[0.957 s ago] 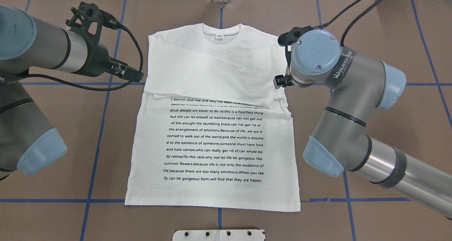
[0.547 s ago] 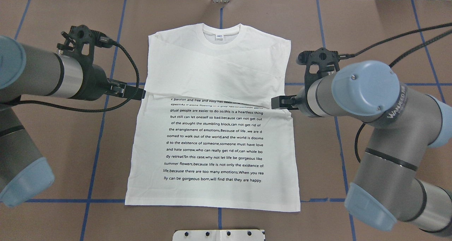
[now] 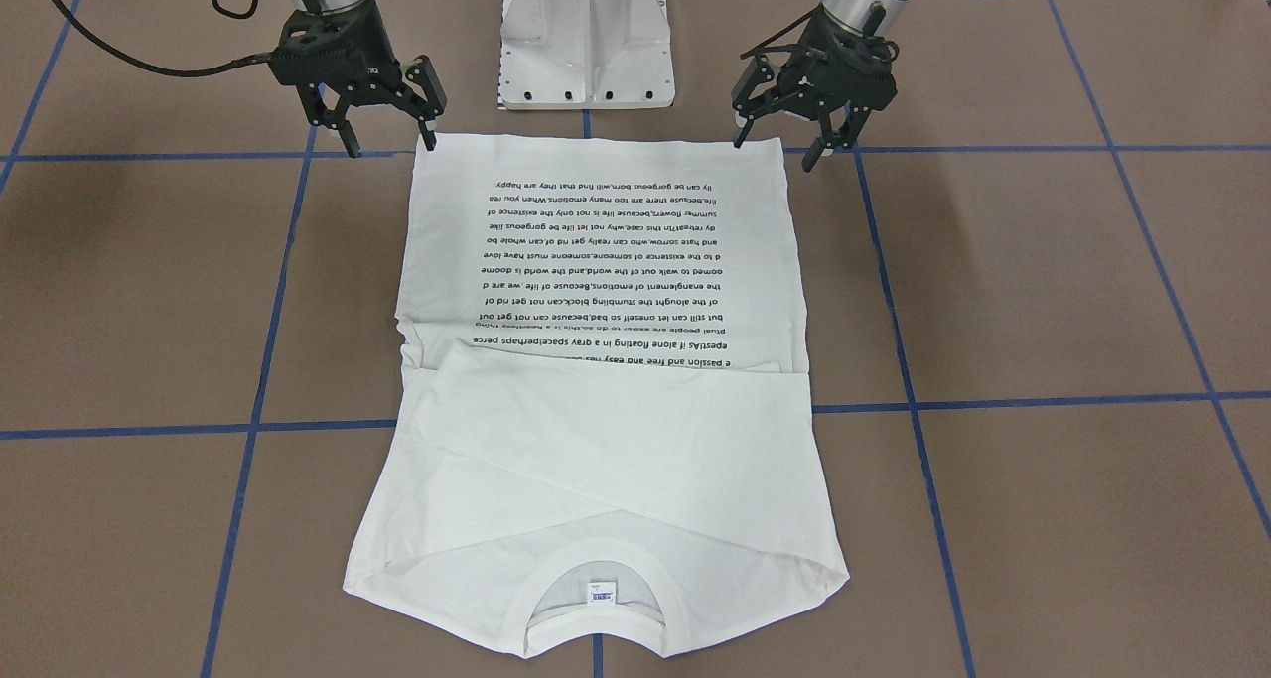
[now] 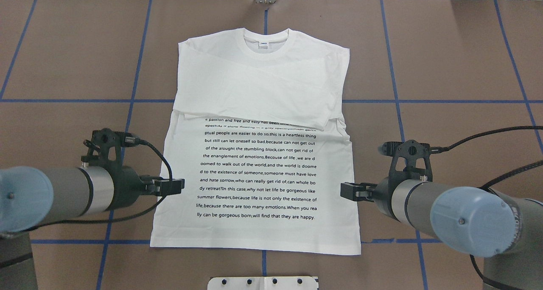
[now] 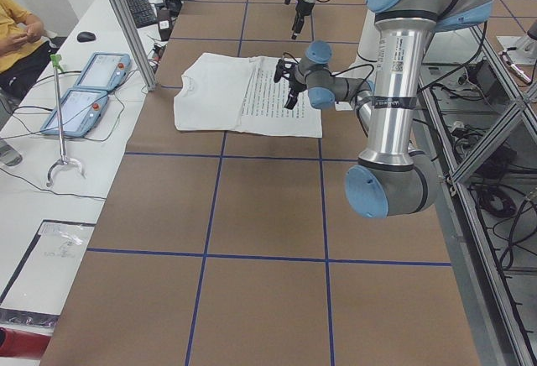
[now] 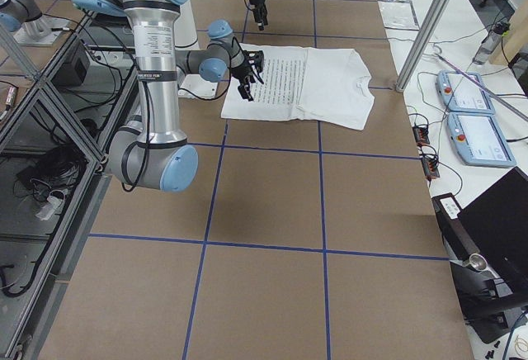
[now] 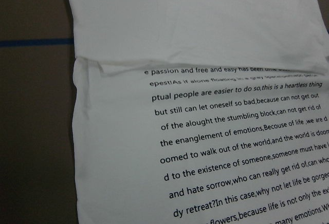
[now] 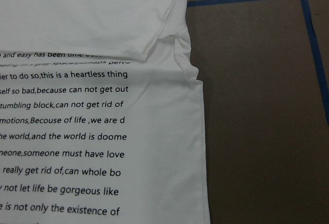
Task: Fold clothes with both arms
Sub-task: 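Lower both grippers to the hem corners nearest the robot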
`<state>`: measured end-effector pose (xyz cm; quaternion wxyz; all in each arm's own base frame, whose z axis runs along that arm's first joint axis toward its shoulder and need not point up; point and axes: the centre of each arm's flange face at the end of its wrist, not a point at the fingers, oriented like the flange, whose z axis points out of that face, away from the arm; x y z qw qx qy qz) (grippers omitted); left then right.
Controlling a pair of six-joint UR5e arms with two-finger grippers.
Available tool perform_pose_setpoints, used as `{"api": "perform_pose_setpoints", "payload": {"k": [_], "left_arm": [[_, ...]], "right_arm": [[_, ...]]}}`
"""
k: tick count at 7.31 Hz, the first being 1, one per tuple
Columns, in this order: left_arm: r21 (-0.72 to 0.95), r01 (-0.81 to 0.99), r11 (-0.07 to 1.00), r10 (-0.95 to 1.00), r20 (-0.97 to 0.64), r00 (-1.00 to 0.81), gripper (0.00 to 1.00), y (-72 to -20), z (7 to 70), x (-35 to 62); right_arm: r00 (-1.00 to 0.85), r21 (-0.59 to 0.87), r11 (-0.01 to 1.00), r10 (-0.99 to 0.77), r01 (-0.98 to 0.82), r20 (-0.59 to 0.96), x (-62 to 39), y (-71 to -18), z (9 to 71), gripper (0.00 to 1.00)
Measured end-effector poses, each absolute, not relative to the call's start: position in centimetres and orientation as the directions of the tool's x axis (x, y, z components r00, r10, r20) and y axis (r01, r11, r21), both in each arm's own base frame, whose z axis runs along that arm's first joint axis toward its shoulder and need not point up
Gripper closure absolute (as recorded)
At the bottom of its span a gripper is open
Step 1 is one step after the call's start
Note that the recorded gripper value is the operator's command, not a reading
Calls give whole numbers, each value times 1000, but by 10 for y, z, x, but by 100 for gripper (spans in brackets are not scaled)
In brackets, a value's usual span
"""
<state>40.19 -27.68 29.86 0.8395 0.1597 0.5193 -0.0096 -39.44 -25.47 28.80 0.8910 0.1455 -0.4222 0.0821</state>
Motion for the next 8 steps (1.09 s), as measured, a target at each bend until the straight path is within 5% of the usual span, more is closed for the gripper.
{"api": "perform_pose_setpoints", "payload": {"k": [3, 8], "left_arm": [[196, 133, 972, 101, -851, 515, 10, -224, 342, 438], [202, 116, 972, 99, -809, 580, 18, -211, 378, 463]], "right_arm": [[628, 179, 945, 35, -274, 778, -396, -238, 291, 0], [632, 190, 941, 33, -281, 774, -399, -237, 293, 0]]}}
